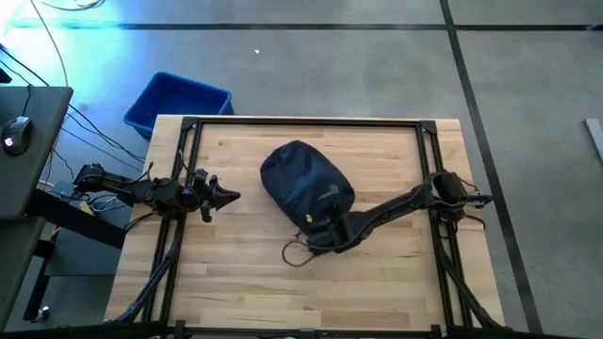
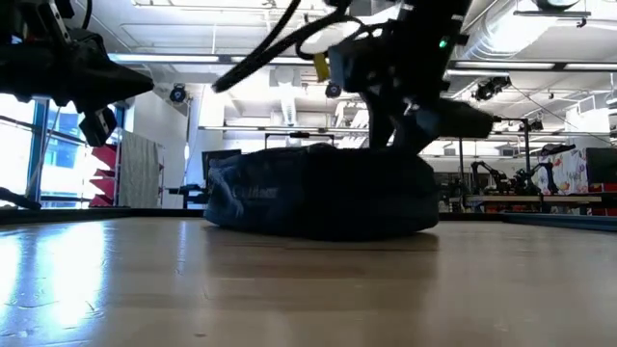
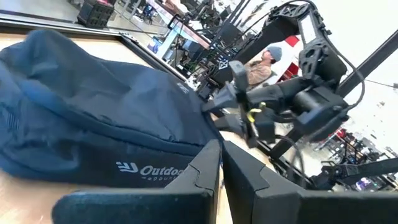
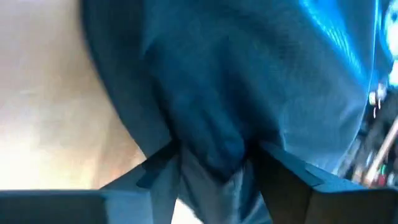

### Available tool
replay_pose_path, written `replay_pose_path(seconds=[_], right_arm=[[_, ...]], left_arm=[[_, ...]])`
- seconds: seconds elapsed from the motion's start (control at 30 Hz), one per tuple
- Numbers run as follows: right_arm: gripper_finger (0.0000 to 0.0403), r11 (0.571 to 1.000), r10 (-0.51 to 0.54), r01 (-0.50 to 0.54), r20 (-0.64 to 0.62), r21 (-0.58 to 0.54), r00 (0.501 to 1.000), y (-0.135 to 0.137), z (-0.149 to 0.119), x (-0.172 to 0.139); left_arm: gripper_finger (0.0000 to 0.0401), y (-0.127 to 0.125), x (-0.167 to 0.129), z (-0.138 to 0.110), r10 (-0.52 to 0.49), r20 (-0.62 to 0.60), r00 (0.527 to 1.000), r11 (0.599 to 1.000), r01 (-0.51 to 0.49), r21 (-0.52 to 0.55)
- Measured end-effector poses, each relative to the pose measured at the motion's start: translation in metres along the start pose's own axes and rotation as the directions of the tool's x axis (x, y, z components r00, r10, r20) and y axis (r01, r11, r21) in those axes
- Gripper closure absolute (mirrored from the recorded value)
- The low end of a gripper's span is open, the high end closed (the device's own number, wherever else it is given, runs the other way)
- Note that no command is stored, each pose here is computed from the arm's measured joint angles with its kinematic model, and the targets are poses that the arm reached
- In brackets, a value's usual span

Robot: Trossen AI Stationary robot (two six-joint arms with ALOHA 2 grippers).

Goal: Unpack backpack
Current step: Open the black backpack on the table

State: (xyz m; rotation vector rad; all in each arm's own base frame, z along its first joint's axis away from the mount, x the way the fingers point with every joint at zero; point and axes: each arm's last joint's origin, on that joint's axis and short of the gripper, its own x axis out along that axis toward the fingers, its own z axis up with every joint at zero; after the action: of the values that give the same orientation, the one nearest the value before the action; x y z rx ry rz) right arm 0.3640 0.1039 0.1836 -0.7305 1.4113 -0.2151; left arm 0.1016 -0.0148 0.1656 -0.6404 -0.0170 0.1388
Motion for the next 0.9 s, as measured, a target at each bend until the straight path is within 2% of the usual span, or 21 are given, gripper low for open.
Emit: replay_pose_path(seconds=[0.1,0.17,0.2,0.3,0.37,0.4,0.43,0.57,0.63,0.7,0.8,0.87,0.9], right_arm=[[0.0321,0.987,0.071,-0.077,0.045,0.139,0.996,0.001,0.006,-0.003],[0.0377,0.957,0.159,-0.180,0.109,0.229,0.981,0.001,0.013,-0.010],[0.0388,0.938,0.188,-0.222,0.145,0.266,0.971,0.000,0.018,-0.014],[0.0387,0.848,0.244,-0.349,0.289,0.400,0.926,-0.007,0.034,-0.030],[0.0388,0.753,0.247,-0.443,0.415,0.487,0.876,-0.016,0.048,-0.036],[0.0389,0.709,0.240,-0.490,0.479,0.508,0.844,-0.021,0.054,-0.039],[0.0388,0.686,0.234,-0.529,0.537,0.499,0.810,-0.025,0.060,-0.041],[0.0363,0.691,0.234,-0.644,0.742,0.328,0.628,-0.045,0.078,-0.047],[0.0336,0.713,0.273,-0.659,0.772,0.238,0.574,-0.055,0.080,-0.050],[0.0302,0.758,0.318,-0.630,0.747,0.169,0.583,-0.065,0.077,-0.054],[0.0251,0.827,0.379,-0.553,0.621,0.106,0.686,-0.086,0.062,-0.056],[0.0218,0.847,0.424,-0.526,0.509,0.068,0.749,-0.098,0.048,-0.052],[0.0204,0.842,0.464,-0.538,0.454,0.039,0.761,-0.103,0.041,-0.049]], left_arm=[[0.0401,0.000,0.000,0.000,0.015,0.012,1.000,1.000,-0.015,0.000],[0.0401,0.001,0.000,0.000,0.023,0.017,1.000,1.000,-0.023,0.000],[0.0401,0.001,0.000,0.001,0.027,0.021,0.999,1.000,-0.027,0.000],[0.0401,0.001,0.000,0.001,0.037,0.028,0.999,0.999,-0.037,-0.001],[0.0401,0.001,0.000,0.001,0.037,0.028,0.999,0.999,-0.037,-0.001],[0.0401,0.001,0.000,0.001,0.037,0.029,0.999,0.999,-0.037,-0.001],[0.0401,0.001,0.000,0.001,0.038,0.031,0.999,0.999,-0.038,-0.001],[0.0401,0.001,0.000,0.002,0.038,0.044,0.998,0.999,-0.038,-0.007],[0.0401,0.000,0.000,0.003,0.031,0.054,0.998,0.999,-0.030,-0.012],[0.0401,-0.001,0.000,0.004,0.026,0.060,0.998,1.000,-0.025,-0.016],[0.0401,-0.001,0.000,0.004,0.029,0.067,0.997,0.999,-0.028,-0.024],[0.0401,0.000,0.000,0.005,0.051,0.085,0.995,0.998,-0.046,-0.051],[0.0401,0.000,0.000,0.005,0.062,0.093,0.994,0.997,-0.057,-0.061]])
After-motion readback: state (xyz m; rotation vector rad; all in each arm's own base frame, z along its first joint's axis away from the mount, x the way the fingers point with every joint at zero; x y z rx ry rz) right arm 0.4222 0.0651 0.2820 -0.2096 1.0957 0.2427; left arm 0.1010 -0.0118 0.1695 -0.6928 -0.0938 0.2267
